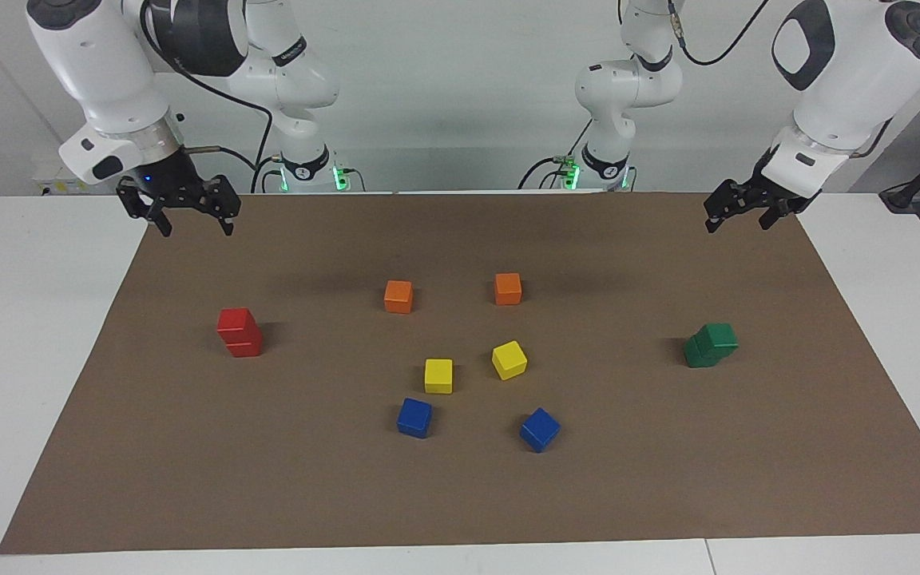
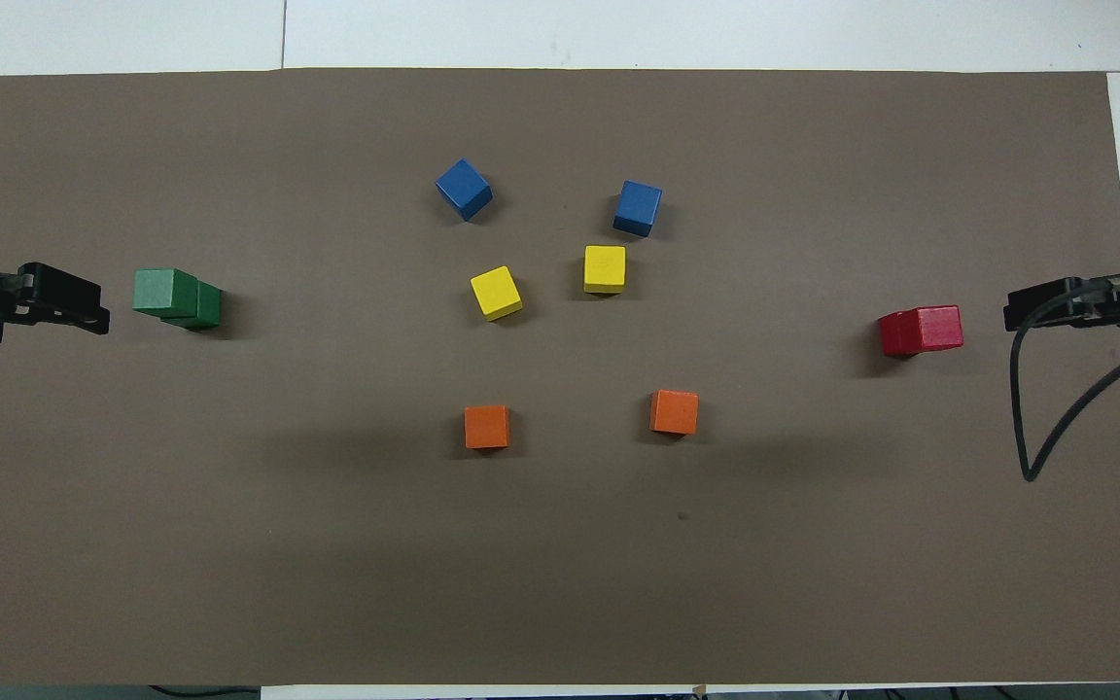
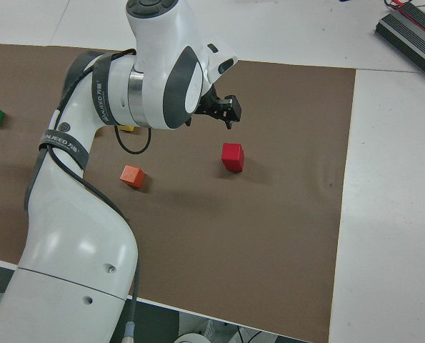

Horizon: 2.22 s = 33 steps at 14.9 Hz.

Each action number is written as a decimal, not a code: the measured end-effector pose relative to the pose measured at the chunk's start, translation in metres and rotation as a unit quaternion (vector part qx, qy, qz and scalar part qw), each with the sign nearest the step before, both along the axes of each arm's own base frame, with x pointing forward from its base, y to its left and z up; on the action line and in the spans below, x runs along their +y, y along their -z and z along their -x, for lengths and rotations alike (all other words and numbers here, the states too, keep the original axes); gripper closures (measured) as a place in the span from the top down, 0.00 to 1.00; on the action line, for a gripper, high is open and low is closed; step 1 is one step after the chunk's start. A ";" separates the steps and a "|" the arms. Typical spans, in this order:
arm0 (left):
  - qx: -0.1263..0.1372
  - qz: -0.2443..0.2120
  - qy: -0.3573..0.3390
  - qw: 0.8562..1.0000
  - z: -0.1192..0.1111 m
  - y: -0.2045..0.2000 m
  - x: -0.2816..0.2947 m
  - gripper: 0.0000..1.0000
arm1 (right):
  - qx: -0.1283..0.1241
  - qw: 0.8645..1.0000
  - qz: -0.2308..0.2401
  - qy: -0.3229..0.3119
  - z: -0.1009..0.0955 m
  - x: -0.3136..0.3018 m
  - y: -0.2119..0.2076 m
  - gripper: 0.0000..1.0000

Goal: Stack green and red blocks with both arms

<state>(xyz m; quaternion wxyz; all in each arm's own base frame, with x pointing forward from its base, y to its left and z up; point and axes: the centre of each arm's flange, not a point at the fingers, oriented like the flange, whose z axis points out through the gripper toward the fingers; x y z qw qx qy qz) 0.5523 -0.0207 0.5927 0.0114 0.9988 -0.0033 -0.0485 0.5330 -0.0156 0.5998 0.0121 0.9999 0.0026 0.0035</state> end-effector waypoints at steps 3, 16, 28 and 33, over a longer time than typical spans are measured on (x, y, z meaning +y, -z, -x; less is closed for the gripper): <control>0.000 0.000 0.000 1.000 0.000 0.000 0.000 1.00 | 0.004 1.000 -0.003 0.001 0.003 0.001 -0.016 1.00; 0.000 0.000 0.000 1.000 0.000 0.000 0.000 1.00 | 0.027 1.000 -0.008 0.006 0.006 0.000 -0.022 1.00; 0.000 0.000 -0.001 1.000 0.000 0.000 0.000 1.00 | 0.036 0.999 -0.008 0.028 0.008 -0.012 -0.020 1.00; 0.000 0.000 -0.001 1.000 0.000 0.000 0.000 1.00 | 0.038 0.999 -0.008 0.029 0.008 -0.012 -0.020 1.00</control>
